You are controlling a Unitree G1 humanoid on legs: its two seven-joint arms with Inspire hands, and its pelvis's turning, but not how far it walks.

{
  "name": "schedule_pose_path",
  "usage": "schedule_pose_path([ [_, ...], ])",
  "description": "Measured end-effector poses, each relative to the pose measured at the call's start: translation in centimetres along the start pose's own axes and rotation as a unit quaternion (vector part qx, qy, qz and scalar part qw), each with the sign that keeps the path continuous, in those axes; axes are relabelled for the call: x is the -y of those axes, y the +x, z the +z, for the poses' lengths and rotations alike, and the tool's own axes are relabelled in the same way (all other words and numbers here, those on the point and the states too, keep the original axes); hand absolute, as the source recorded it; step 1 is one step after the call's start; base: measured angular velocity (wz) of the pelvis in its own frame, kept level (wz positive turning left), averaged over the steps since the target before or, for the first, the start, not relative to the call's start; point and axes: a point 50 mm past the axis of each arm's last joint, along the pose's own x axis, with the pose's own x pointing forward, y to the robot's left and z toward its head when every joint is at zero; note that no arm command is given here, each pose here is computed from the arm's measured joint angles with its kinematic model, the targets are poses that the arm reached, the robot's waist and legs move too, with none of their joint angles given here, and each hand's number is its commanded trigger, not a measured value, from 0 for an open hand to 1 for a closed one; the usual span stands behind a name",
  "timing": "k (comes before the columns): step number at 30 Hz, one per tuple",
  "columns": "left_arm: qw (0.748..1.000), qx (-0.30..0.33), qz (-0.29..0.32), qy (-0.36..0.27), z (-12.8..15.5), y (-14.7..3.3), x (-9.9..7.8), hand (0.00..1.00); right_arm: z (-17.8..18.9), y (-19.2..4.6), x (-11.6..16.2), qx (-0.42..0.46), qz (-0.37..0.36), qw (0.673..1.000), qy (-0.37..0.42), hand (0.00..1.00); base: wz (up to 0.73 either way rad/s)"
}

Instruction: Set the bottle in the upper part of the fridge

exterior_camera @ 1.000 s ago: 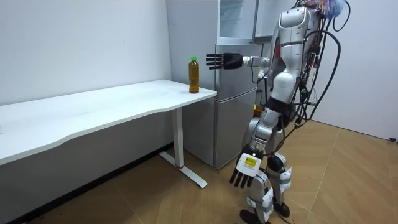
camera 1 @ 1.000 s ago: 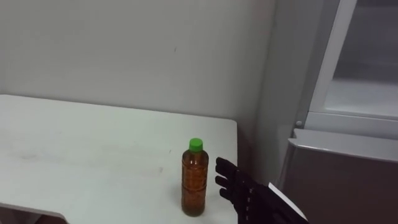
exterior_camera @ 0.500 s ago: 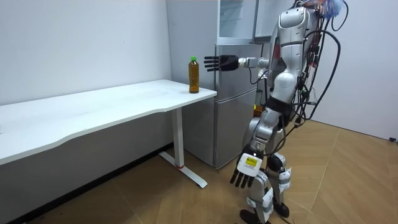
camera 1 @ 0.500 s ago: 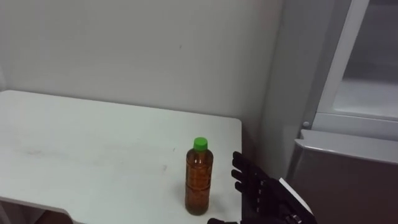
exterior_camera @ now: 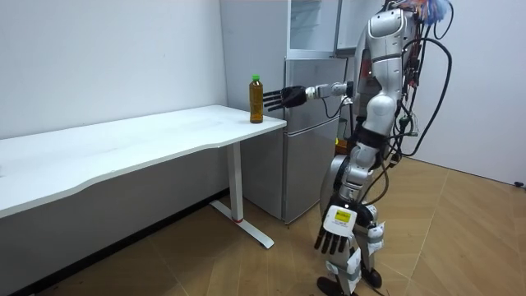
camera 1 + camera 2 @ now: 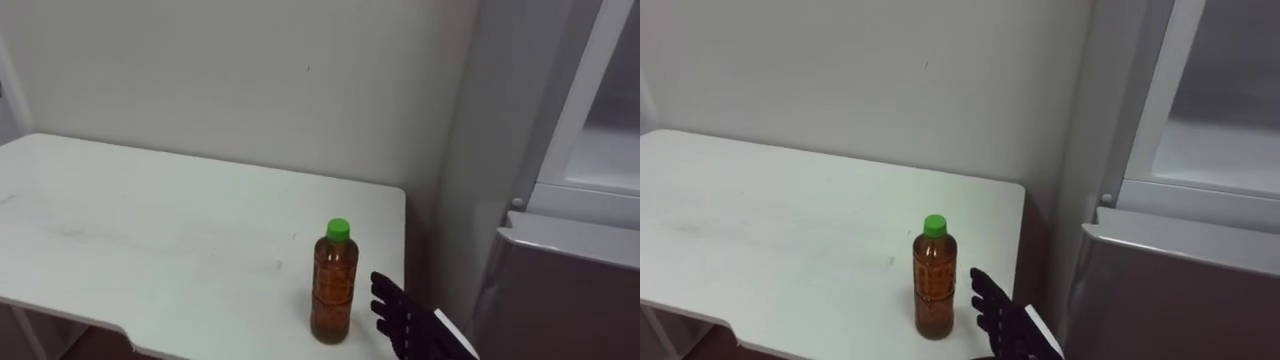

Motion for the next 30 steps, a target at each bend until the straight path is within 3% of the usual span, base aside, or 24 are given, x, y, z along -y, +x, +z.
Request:
schedule_pose_path([
  [17,1.000,0.012,-0.013,0.007,1.2,0.1,1.6,0.00,0.0,2.8,0.5,-0.018,-0.080,0.996,-0.022,0.00,0.08],
  [30,1.000,0.022,-0.019,0.000,1.4,-0.1,2.2,0.00,0.5,3.0,1.4,0.001,-0.153,0.988,-0.009,0.00,0.12],
])
